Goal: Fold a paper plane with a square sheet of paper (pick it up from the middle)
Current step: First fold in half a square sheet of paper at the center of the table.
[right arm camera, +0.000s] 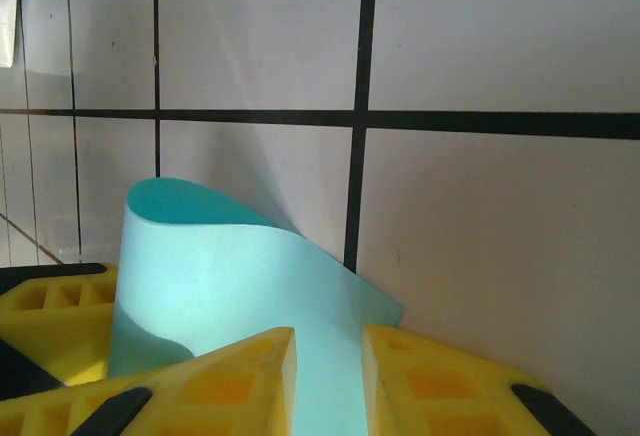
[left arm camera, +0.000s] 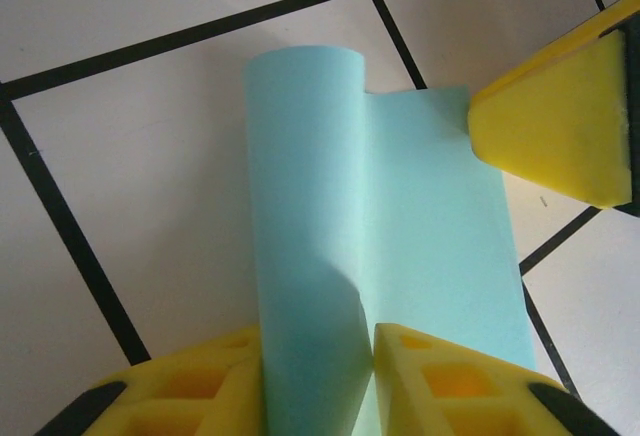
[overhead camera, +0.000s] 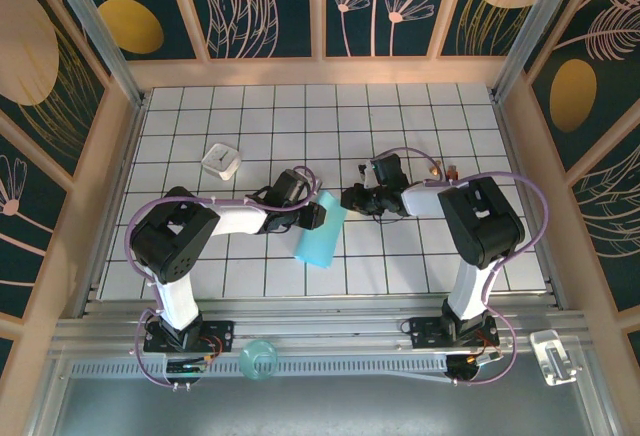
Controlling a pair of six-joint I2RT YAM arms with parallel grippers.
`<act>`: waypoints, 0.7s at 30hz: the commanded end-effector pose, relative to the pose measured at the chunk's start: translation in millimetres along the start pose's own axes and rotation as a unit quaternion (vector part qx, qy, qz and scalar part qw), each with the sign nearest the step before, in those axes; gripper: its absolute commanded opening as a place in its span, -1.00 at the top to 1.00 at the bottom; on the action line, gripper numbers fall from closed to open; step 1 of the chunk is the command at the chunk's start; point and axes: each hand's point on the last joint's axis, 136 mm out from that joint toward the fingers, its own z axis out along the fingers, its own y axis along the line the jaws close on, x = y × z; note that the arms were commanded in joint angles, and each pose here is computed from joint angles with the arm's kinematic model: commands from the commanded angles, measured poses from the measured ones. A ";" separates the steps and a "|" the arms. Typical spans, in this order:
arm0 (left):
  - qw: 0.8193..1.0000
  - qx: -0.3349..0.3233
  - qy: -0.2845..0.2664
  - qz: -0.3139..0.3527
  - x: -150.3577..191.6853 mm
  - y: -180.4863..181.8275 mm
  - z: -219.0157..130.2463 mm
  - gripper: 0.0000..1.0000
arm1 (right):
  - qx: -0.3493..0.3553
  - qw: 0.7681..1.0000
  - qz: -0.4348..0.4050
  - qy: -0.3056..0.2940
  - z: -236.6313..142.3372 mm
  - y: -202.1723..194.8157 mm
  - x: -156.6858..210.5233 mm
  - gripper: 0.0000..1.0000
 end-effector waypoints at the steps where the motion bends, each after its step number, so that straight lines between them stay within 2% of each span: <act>1: 0.994 -0.064 0.091 -0.022 55.5 35.3 6.1 0.28 | 0.029 1.000 -0.002 0.009 11.6 -17.8 6.2 0.52; 12: 0.995 -0.062 0.061 -0.047 34.6 26.8 -6.5 0.00 | 0.057 0.998 0.007 0.021 12.6 -34.0 18.9 0.57; 21: 0.995 -0.054 0.069 -0.054 36.1 21.5 -15.3 -0.28 | 0.078 0.996 0.013 0.031 14.8 -45.3 26.7 0.61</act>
